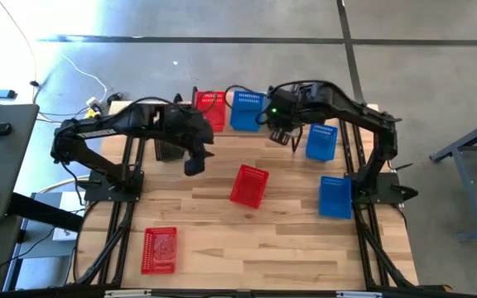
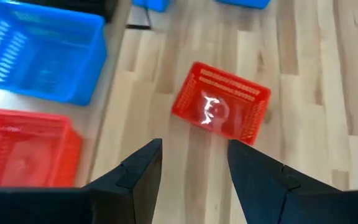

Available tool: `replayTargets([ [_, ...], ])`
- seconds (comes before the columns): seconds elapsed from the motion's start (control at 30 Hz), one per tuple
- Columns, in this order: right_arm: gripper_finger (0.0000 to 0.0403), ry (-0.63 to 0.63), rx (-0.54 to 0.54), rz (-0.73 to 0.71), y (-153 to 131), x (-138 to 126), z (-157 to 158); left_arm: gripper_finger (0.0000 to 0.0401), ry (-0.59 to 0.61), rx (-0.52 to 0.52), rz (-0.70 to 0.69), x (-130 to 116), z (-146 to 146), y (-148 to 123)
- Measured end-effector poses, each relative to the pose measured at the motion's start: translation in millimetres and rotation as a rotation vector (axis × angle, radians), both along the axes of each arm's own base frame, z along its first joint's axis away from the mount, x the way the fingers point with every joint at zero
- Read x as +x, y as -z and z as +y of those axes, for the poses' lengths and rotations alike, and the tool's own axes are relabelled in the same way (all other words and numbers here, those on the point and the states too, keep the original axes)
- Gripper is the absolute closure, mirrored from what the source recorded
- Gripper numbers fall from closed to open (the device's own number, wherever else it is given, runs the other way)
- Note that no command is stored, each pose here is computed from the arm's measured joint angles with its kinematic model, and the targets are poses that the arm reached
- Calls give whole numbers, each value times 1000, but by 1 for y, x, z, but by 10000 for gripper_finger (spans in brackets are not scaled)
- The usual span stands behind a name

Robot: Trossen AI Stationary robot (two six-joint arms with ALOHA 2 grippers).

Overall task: Stack baskets on shelf by color
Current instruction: Stack the top red basket on top of the red basket on the shelf

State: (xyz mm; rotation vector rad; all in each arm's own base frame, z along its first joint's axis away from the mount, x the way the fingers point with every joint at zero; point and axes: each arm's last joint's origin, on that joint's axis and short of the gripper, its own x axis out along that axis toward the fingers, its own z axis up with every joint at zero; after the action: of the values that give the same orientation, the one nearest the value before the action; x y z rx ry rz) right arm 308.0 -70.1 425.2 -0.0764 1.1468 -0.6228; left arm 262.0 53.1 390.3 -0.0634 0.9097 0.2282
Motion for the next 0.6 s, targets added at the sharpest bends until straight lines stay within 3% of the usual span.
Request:
replayTargets([
  [0.33,297,202,-2,-229,-29,-9,3,229,142,32,31,31,-36,18],
  [0.6,297,267,57,-284,-29,-9,4,229,236,55,24,53,-62,31],
])
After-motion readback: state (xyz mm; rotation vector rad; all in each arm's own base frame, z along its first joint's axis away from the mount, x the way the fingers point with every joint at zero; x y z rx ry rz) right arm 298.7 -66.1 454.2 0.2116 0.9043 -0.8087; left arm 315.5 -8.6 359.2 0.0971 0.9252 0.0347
